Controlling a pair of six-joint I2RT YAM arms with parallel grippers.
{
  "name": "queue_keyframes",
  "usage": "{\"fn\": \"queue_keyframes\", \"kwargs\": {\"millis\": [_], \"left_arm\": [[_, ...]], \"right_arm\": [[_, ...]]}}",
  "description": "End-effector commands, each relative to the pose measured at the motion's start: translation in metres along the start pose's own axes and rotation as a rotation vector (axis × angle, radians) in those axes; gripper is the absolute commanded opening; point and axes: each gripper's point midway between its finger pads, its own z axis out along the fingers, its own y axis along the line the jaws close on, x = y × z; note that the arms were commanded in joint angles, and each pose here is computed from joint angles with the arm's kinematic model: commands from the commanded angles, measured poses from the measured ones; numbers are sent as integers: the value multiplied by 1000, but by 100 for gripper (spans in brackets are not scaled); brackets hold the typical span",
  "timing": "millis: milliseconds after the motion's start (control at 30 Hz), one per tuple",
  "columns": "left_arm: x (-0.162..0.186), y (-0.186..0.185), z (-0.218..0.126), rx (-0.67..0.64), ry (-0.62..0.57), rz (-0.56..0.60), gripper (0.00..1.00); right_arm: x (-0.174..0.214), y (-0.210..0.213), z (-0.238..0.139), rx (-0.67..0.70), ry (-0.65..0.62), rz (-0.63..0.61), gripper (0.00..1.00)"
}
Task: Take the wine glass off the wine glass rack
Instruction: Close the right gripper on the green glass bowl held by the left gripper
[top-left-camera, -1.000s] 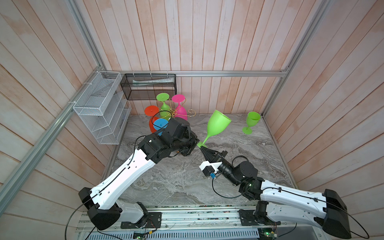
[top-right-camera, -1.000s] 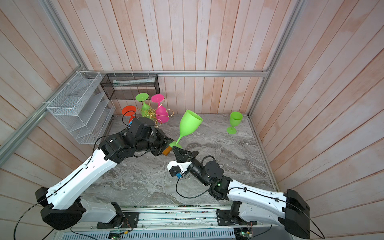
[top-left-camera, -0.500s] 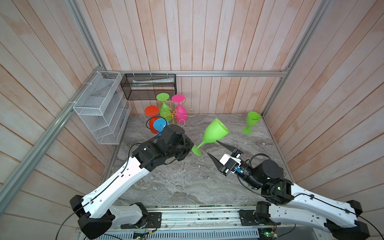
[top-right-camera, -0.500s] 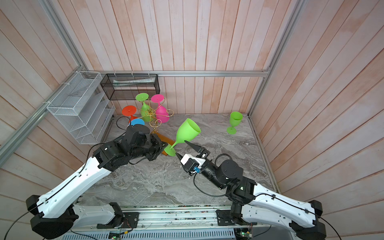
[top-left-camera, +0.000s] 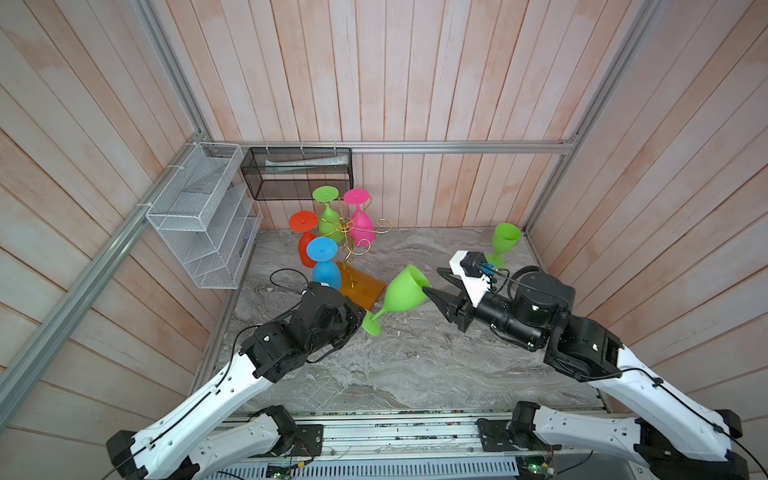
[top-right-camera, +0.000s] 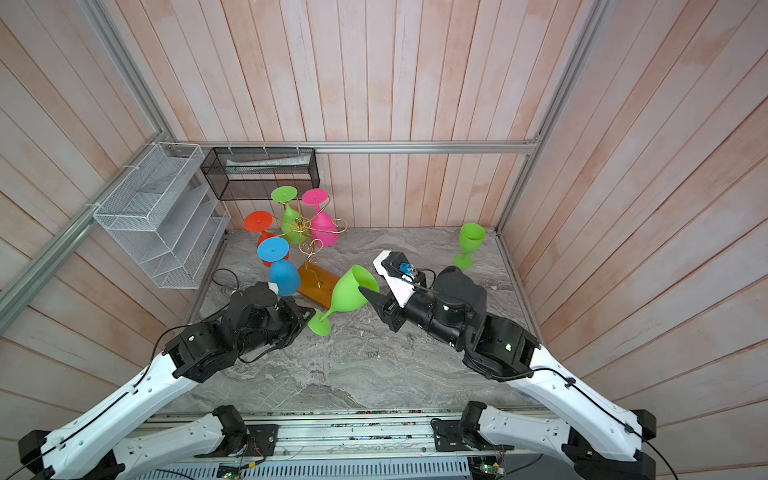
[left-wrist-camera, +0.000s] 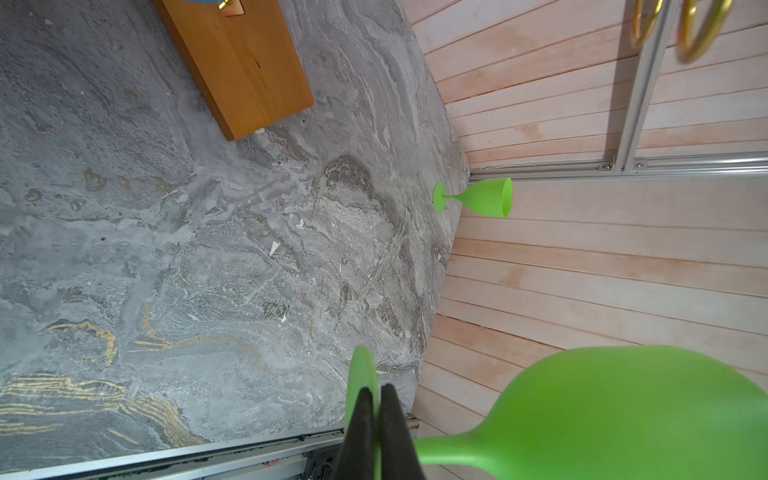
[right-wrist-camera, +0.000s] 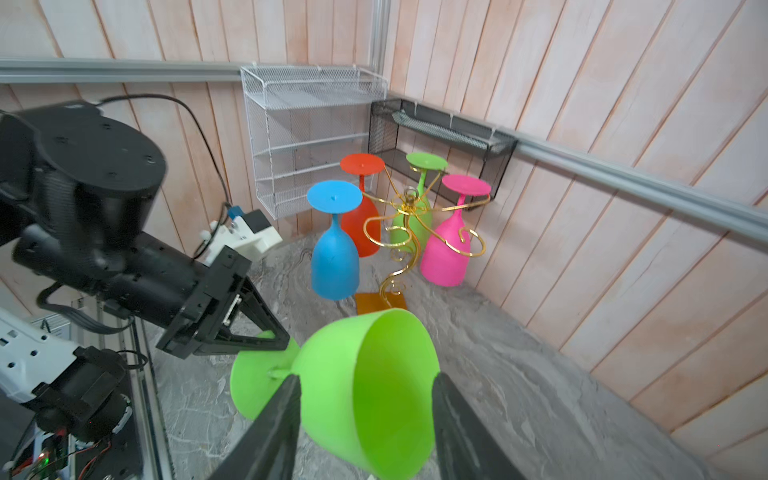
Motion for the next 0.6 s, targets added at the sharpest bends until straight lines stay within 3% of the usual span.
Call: {"fn": "queue_keyframes", "kwargs": {"millis": [0, 400, 567], "left_arm": [[-6, -5, -2, 62, -42, 42, 0], [-2, 8, 11, 124, -33, 107, 0], [-6, 9, 14, 161, -30, 111, 0]], "right_arm": [[27, 9, 2, -108, 149, 116, 50], [26, 29, 16, -292, 195, 197, 49], [29, 28, 22, -294, 216, 216, 49]]}}
